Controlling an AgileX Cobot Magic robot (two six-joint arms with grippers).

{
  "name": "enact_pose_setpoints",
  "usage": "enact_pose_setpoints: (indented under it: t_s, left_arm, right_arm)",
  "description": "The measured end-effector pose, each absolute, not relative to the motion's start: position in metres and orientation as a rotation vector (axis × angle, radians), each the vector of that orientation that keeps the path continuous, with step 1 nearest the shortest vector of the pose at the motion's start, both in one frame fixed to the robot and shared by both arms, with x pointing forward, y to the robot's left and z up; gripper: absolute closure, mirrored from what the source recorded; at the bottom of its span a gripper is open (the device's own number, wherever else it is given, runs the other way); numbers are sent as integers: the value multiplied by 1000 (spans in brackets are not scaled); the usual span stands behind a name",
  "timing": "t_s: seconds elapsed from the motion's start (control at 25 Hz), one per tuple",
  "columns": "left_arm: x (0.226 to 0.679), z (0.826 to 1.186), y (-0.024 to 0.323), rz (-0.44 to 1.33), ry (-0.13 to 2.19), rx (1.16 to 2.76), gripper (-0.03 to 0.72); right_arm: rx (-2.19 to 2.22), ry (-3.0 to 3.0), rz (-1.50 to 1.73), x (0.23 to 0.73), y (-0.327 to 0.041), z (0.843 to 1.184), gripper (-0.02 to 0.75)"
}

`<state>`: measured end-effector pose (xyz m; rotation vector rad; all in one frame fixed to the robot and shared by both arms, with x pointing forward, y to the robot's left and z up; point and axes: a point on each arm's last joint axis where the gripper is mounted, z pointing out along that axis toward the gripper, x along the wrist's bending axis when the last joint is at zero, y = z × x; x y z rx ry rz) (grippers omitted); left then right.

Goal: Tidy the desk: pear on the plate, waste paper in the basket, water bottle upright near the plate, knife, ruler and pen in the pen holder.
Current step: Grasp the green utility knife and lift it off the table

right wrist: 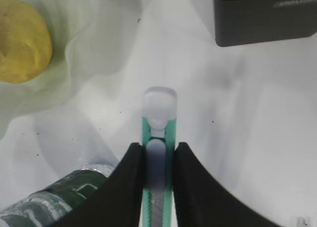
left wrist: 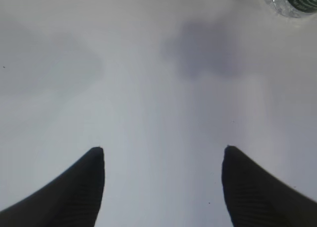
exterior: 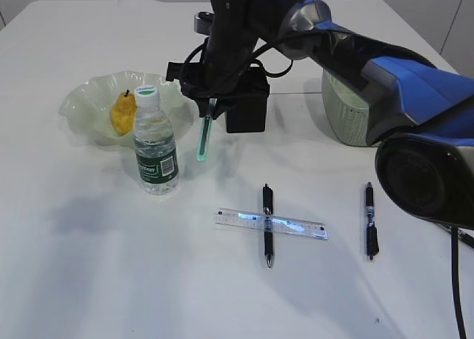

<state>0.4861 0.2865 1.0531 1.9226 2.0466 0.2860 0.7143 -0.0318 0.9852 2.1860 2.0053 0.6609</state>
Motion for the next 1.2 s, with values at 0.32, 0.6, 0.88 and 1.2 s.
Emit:
enact_pose_setpoints:
  t_s: [0.32, 0.6, 0.88, 1.2]
  left_arm:
    - [485, 1053, 287, 279, 2051, 1927, 167]
    - [485, 1053, 287, 274, 2054, 1931, 167]
    - [485, 1053, 287, 274, 2054, 1931, 167]
    - [485, 1053, 287, 272, 2055, 1932, 167]
  right_arm:
    - [2083, 2080, 665, 714, -32, 989, 612]
    - [1981, 2089, 650, 715, -37, 1000, 612]
    - [1892, 2069, 677, 714, -48, 1028, 612]
    - [1821, 2048, 720, 712, -68, 1063, 612]
